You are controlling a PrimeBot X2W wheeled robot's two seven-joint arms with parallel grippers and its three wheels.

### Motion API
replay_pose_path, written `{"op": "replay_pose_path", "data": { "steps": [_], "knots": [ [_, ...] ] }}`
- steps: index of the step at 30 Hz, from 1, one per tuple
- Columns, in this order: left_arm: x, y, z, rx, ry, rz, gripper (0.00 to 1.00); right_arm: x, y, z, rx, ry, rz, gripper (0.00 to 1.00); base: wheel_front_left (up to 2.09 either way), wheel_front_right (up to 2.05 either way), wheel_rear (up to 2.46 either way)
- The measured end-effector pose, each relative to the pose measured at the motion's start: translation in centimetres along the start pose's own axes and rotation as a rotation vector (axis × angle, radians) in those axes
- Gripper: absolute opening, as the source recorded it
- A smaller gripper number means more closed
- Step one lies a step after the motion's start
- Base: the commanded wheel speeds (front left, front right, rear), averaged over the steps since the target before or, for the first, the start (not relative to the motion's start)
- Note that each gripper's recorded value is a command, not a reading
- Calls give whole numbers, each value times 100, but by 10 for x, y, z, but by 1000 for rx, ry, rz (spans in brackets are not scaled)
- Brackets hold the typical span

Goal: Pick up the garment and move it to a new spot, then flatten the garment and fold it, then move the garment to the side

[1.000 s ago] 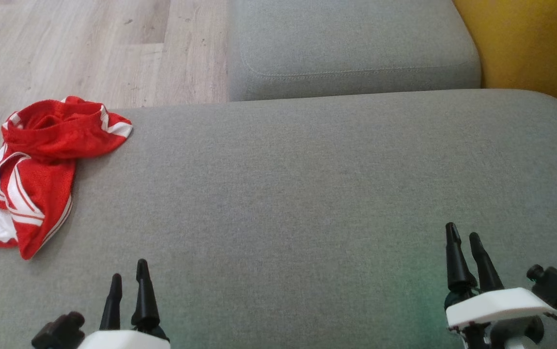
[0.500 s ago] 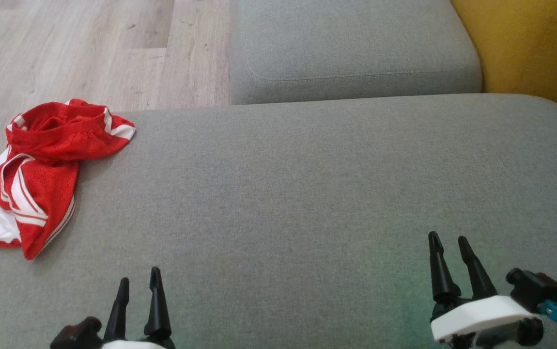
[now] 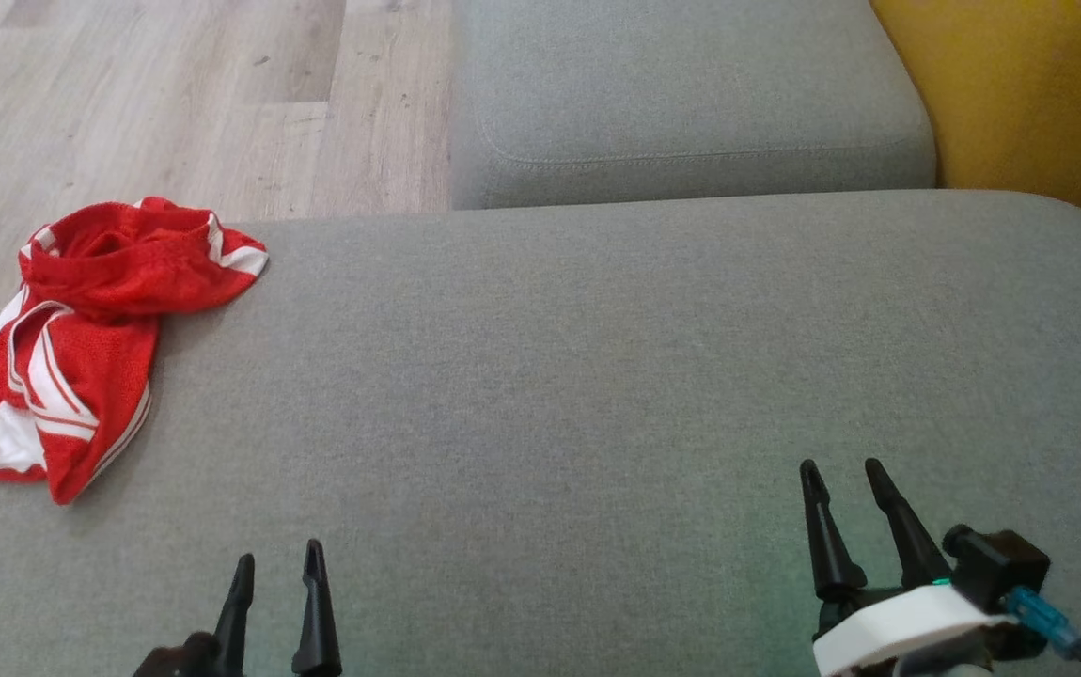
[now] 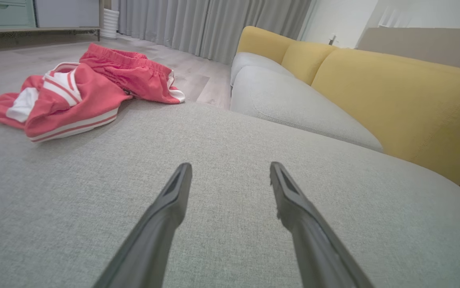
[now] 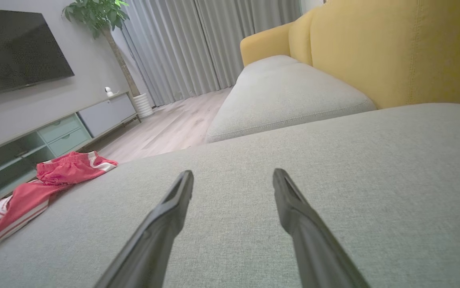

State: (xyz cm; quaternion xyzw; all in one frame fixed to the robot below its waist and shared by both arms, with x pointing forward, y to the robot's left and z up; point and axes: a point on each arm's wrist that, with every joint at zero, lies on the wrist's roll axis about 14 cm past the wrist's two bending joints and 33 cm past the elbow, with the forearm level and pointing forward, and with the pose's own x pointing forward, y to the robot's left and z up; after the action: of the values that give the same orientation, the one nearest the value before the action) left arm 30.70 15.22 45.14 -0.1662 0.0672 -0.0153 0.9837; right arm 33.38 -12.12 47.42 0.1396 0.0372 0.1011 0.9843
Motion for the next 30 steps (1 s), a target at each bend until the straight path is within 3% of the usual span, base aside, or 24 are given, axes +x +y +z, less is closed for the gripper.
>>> {"op": "replay_pose_path", "data": {
  "steps": [22, 30],
  "knots": [
    [-10, 2, -4, 210, -29, -1, 100, -2, 26, 2, -267, -35, 112, 100, 0, 0, 0],
    [-10, 2, -5, 217, -26, -2, 100, -3, 28, -1, -275, -28, 117, 100, 0, 0, 0]
  ]
}}
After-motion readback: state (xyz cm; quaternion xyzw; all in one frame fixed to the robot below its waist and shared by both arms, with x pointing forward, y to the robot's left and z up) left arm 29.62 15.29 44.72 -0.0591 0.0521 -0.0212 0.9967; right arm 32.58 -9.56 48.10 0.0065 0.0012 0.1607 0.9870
